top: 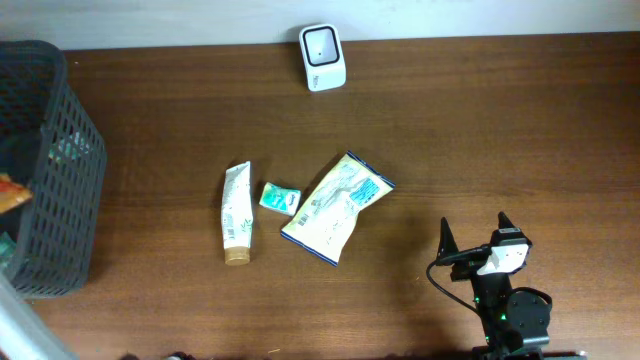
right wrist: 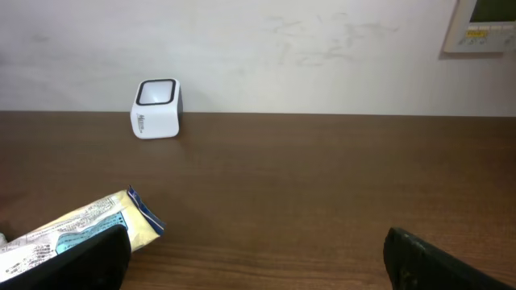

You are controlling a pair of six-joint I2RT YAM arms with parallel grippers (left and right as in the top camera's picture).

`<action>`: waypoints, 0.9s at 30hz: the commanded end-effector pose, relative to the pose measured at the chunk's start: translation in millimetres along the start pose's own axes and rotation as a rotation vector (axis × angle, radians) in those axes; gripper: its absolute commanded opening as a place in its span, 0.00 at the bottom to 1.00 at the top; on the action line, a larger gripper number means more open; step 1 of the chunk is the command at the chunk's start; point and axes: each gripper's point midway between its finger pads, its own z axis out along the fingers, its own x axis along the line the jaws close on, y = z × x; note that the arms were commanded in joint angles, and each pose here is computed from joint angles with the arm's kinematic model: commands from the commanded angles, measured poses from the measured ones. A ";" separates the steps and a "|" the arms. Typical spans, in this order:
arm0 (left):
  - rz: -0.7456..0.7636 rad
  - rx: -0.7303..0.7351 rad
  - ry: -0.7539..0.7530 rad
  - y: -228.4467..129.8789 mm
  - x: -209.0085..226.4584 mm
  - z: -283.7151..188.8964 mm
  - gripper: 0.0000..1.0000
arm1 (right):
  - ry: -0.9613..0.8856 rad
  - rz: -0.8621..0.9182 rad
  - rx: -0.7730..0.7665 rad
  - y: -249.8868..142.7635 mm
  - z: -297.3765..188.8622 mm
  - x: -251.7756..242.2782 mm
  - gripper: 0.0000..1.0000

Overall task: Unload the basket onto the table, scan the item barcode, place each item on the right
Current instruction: 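Grasp the spaghetti pack in the basket with the left gripper, then lay the spaghetti pack left of the toothpaste tube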

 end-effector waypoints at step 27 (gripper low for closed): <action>0.390 0.763 -0.554 -422.5 -212.1 40.3 0.00 | 0.001 0.010 0.004 -2.8 0.2 0.5 0.99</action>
